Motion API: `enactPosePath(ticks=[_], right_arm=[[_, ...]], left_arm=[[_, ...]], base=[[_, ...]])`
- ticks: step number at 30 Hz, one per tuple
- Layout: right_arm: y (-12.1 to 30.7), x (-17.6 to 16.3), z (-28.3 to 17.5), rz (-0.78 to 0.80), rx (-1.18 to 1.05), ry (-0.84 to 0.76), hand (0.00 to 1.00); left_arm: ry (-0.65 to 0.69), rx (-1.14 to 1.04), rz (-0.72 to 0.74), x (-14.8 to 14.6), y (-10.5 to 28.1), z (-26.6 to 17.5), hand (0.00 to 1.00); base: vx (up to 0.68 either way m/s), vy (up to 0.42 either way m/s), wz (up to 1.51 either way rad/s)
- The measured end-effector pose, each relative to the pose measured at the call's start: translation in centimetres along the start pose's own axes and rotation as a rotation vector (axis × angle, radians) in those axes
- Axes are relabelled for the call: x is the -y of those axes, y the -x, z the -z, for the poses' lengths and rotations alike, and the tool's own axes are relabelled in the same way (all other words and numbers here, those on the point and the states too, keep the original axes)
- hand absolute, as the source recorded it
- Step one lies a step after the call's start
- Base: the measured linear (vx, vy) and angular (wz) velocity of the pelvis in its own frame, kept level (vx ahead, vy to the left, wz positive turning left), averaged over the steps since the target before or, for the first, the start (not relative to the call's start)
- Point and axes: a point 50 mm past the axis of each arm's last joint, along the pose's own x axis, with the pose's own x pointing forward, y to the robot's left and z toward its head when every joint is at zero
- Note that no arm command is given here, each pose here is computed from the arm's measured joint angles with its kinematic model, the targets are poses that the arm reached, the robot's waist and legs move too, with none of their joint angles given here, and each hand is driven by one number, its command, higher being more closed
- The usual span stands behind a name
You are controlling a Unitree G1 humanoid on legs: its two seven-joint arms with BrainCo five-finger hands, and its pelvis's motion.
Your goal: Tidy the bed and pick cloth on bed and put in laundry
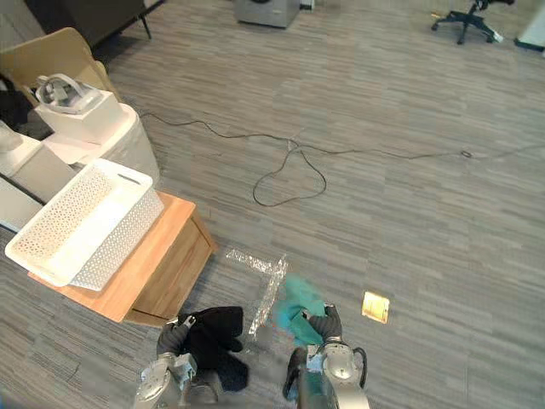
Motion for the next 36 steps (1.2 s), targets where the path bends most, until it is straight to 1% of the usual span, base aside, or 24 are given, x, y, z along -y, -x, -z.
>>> enactPosePath(ticks=[8,12,18,24,27,30,32,36], right_arm=[[-0.6,1.4,-0.7,0.031,0.022,0.028,1.0],[-0.6,0.6,-0.5,0.02,0.007,0.013,1.0],[-0.5,0.0,0.0,0.01,-0.01,-0.012,1.0],[0.3,-0.4,1.1,0.011,-0.044,-0.032,1.0],[0.5,-0.3,0.4,0.017,-0.014,-0.048,1.0],[1.2,-0.1,1.0,0.035,-0.029,-0.075,1.0],[1.1,0.4,0.5,0.042,-0.009,-0.087,1.0],[1.5,0.5,-2.0,0.032,0.101,-0.142,1.0]], left_arm=[[0.019,0.0,0.007,0.1,0.0,-0.1,1.0],[0.04,0.009,-0.026,-0.5,0.0,-0.3,1.0],[-0.025,0.011,-0.037,-1.4,0.3,-0.5,1.0],[-0.087,0.037,-0.05,-2.4,0.2,-1.3,1.0],[-0.086,0.03,-0.038,-2.0,0.2,-1.1,1.0],[-0.116,-0.003,-0.03,-1.9,0.1,-0.3,1.0],[-0.098,-0.042,-0.033,-1.7,0.4,0.8,1.0],[-0.071,-0.042,-0.018,-0.8,0.3,0.9,1.0]], base=[[0.35,0.069,0.53],[0.41,0.2,0.97],[0.34,0.085,1.05],[0.28,-0.141,1.36],[0.24,-0.28,1.24],[0.23,-0.332,0.88],[0.16,-0.212,0.45],[0.08,-0.148,0.44]])
